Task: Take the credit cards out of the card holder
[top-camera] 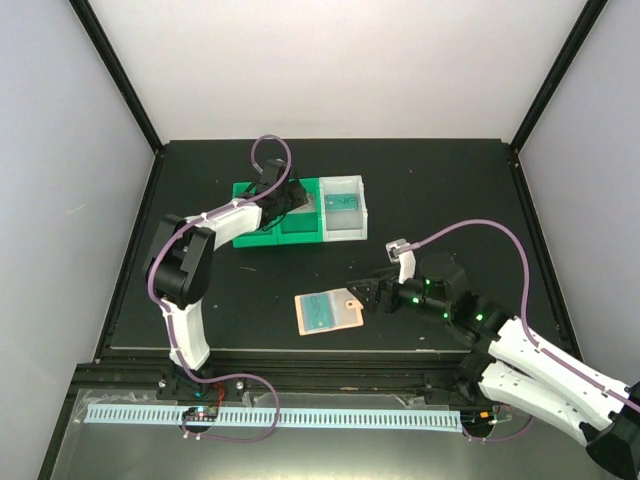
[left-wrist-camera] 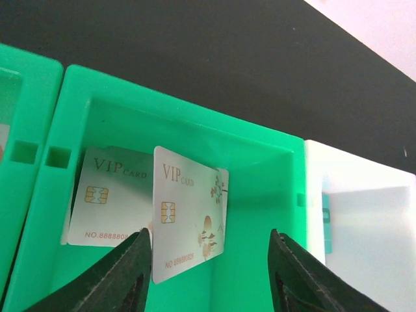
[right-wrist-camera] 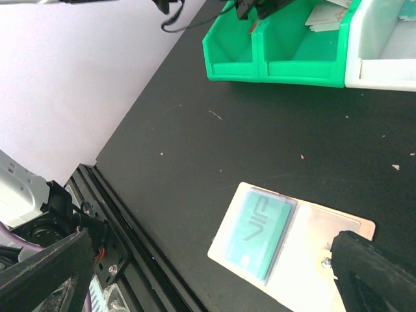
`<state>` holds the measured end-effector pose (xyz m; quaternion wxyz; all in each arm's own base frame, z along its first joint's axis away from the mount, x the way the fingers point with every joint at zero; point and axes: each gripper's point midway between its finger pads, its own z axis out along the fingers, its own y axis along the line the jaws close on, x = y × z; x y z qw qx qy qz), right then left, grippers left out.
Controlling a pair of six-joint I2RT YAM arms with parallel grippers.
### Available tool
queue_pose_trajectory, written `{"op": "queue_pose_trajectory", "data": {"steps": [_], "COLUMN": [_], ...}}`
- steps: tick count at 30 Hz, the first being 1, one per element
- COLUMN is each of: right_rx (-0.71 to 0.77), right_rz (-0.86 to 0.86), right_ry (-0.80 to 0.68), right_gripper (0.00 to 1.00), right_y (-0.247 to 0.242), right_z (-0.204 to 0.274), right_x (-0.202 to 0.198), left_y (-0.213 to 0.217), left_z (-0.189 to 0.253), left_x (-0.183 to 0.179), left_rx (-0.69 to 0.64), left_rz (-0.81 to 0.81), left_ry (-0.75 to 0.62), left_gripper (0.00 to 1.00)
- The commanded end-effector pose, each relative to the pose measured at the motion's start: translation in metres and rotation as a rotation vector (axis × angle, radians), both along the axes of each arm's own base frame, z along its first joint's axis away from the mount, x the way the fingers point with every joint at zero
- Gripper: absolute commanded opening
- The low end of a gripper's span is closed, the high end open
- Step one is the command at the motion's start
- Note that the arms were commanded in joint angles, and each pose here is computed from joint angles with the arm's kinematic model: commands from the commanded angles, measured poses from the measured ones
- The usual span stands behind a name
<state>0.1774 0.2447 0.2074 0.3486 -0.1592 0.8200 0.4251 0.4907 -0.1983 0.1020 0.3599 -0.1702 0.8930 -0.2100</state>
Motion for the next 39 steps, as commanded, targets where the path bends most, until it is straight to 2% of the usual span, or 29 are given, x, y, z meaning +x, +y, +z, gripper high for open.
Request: {"op": "queue_pose_trajectory", "data": {"steps": [1,12,16,22,28,36,39], "right_rx": [0.029,0.017,0.013,-0.060,-0.129,-0.173,-0.163], "right_rz": [-0.032,-0.148,-0.110,-0.067,-0.037,-0.006,0.013], "right_ry": [-0.018,-0.011,-0.033,-0.023,0.051,0.171,0.224], "right_gripper": [1.00,1.00,1.00,0.96,0.81,0.42,0.33], "right_y": [-0.004,-0.023,-0.021,-0.020,-0.016,-0.006,0.001], "right_z": [-0.003,0.000,0.002,-0.017,-0.047,-0.086,-0.098], "right_x": [0.002,0.009,0.005,0.001,-0.001,-0.005,-0.007], "left_y": [-0.007,-0.008,-0.007,0.007,0.014,0.003,-0.001], "left_z": [0.055,0.105,0.115,0.121,0.099,0.060,0.048], "left_x": [0.010,-0.018,-0.043,-0.094,-0.156,-0.228,-0.246], "left_rx": [-0.028,-0.038,-0.011,0.068,0.048,-0.115,-0.136], "left_rz": [-0.044,-0.134,-0.202,-0.299,-0.415,-0.543,-0.568], "left_ry": [-0.103,-0.134,-0.117,-0.095,-0.013,0.041,0.059], "left_gripper": [0.53,0.69,0.74,0.74,0.69,0.61,0.60]}}
